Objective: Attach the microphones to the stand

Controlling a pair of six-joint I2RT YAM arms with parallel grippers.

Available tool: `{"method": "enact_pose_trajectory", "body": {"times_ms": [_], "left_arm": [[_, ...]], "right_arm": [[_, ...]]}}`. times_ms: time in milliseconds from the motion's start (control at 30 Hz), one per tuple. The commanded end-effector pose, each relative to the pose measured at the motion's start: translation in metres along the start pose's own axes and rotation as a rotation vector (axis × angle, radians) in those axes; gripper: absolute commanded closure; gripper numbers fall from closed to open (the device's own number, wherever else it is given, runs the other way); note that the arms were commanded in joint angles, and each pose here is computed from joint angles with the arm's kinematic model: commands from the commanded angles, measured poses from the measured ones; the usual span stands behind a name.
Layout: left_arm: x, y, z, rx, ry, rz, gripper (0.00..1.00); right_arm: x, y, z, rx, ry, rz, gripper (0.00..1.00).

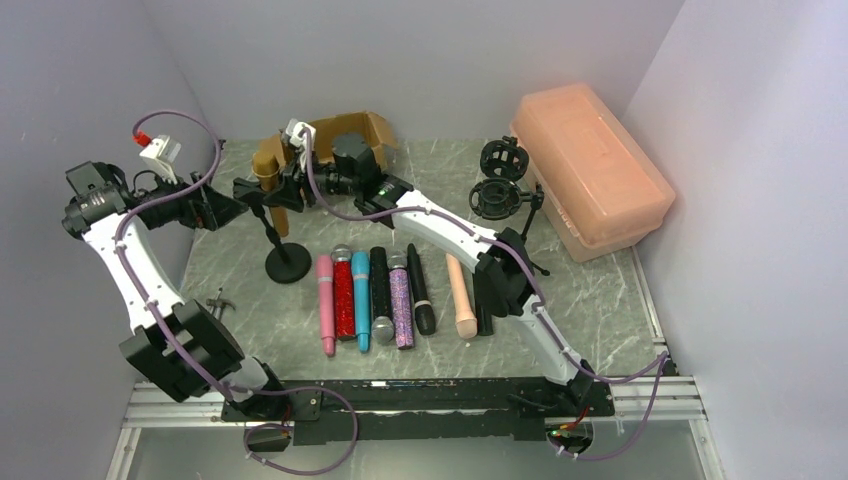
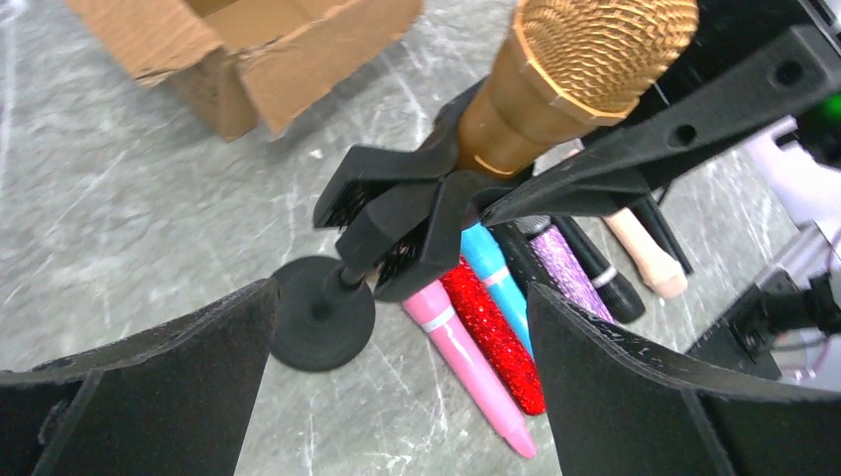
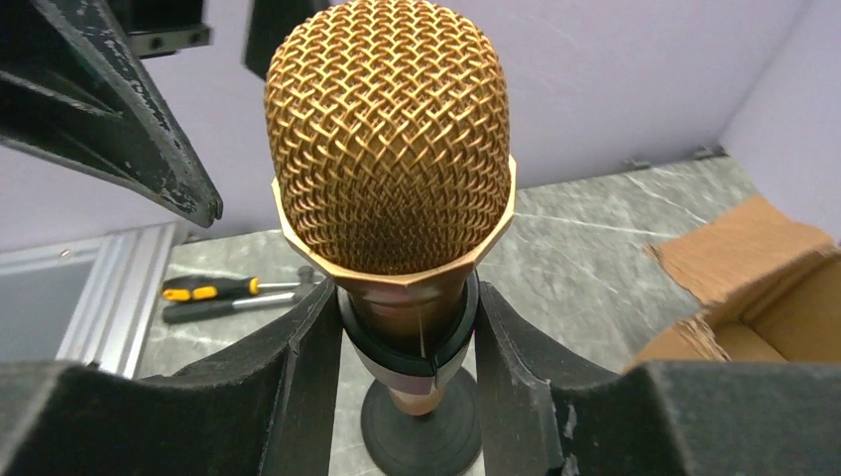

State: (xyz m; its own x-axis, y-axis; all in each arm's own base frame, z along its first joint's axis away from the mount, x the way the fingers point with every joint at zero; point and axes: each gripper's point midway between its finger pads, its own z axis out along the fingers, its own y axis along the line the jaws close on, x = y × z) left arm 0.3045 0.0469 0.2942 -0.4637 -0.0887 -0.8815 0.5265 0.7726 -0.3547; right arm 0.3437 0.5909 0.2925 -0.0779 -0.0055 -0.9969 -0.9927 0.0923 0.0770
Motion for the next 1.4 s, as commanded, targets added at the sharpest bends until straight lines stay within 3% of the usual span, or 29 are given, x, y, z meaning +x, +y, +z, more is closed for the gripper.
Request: {"method": "enact_pose_trajectory", "body": {"times_ms": [0,267,533,933,1367], "left_arm": [[-0.024,0.022,-0.010,-0.209,-0.050,-0.075,0.01],[-0.016,0.024,-0.014,-0.263,-0.023,-0.059,0.01],[-0.011,0.022,-0.019,-0.294,0.005,-0.014,0.01],[-0.003,0.019,-0.015,-0.261,0.013,-0.029,0.01],[0.002,0.016,-0.012,-0.232,0.006,-0.029,0.01]], "right_arm": [[-0.056,-0.046,-0.024,0.311,-0.125,-0.076,1.00],[-0.111,-0.063,-0.044,0.470,-0.255,-0.058,1.00],[-0.153,-0.076,-0.098,0.607,-0.246,-0.102,1.00],[-0.155,-0.148,-0.201,0.872,-0.202,-0.103,1.00],[-0.139,-0.207,-0.232,1.042,-0.180,-0.177,1.00]]}}
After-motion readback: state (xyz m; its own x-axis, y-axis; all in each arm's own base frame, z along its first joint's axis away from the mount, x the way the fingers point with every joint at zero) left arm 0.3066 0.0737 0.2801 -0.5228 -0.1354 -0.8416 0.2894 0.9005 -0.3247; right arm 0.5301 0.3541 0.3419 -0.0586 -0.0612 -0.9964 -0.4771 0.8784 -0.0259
